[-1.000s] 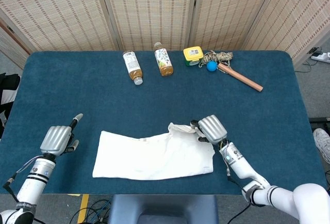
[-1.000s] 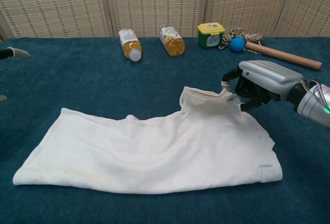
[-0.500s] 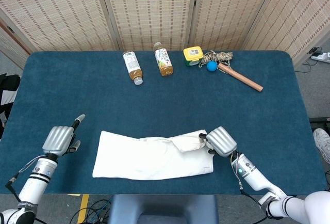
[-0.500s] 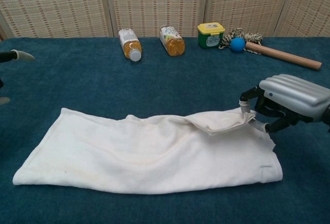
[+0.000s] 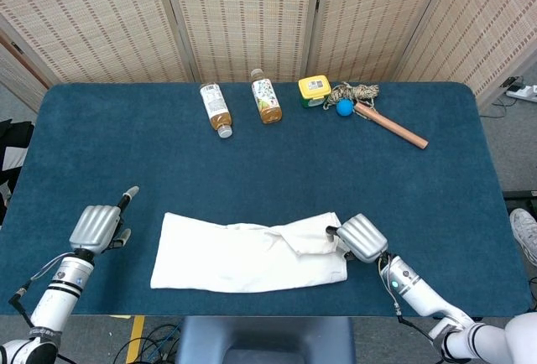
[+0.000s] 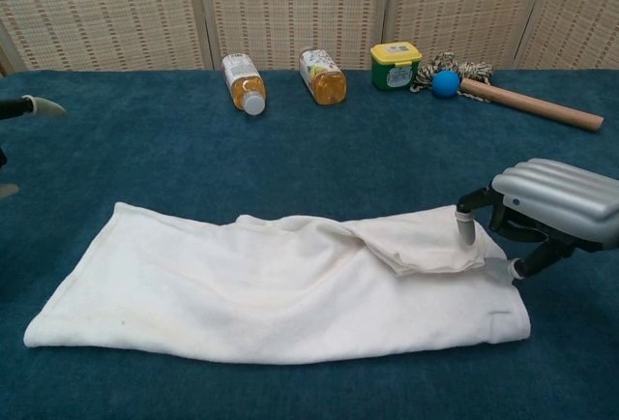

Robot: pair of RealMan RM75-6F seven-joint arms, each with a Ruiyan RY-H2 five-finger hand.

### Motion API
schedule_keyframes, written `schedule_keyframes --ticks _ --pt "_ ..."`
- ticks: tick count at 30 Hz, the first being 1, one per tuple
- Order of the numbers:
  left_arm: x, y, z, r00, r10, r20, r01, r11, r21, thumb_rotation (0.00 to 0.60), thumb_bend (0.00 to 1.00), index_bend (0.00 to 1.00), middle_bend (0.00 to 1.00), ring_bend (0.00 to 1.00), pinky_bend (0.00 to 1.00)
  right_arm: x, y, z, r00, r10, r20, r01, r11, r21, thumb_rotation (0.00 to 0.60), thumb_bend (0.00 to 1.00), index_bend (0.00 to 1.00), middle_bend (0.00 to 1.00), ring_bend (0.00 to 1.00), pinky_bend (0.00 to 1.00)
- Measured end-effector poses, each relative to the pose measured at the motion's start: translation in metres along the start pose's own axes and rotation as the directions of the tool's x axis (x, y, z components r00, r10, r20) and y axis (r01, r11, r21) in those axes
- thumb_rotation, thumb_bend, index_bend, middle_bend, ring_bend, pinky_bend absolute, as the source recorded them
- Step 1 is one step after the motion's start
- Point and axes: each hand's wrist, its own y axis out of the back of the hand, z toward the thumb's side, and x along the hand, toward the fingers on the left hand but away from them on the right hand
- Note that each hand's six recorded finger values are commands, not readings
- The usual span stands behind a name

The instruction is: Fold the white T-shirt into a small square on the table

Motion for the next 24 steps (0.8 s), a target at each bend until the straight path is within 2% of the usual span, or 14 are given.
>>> schedule_keyframes --ticks 3,9,13,17,20,24 --pt "0.0 0.0 0.0 1.0 0.0 0.004 0.0 1.0 0.008 0.6 0.41 0.01 0.94 0.85 0.96 0.004 0.002 -0.001 1.0 0.025 0.008 -0.025 1.0 0.014 0.6 0.2 0.02 0.93 0.94 1.0" --pt "-0.001 0.001 0.0 1.0 0.009 0.019 -0.01 0.999 0.031 0.6 0.41 0.01 0.94 0.85 0.96 0.013 0.017 0.002 1.0 0.027 0.01 -0.027 1.0 0.011 0.6 0.2 0.0 0.93 0.94 1.0" --pt "-0.002 0.003 0.001 0.999 0.024 0.048 -0.027 0.998 0.059 0.6 0.41 0.07 0.94 0.85 0.96 0.019 0.048 -0.001 0.999 -0.049 0.024 0.049 0.999 -0.007 0.6 0.2 0.0 0.93 0.94 1.0" --pt "-0.003 0.005 0.005 0.993 0.048 0.109 -0.06 0.992 0.112 0.6 0.4 0.16 0.94 0.85 0.96 0.024 0.083 -0.009 0.988 -0.14 0.063 0.14 0.99 0.0 0.6 0.21 0.0 0.93 0.94 1.0" --pt "-0.002 0.005 0.006 0.982 0.071 0.176 -0.102 0.979 0.176 0.6 0.37 0.19 0.94 0.85 0.96 0.03 0.108 -0.015 0.975 -0.201 0.09 0.201 0.98 0.014 0.6 0.21 0.0 0.93 0.94 1.0" --pt "-0.001 0.003 0.006 0.954 0.093 0.285 -0.175 0.945 0.276 0.6 0.28 0.24 0.94 0.85 0.96 0.04 0.133 -0.022 0.958 -0.257 0.124 0.254 0.966 0.039 0.6 0.21 0.0 0.93 0.94 1.0"
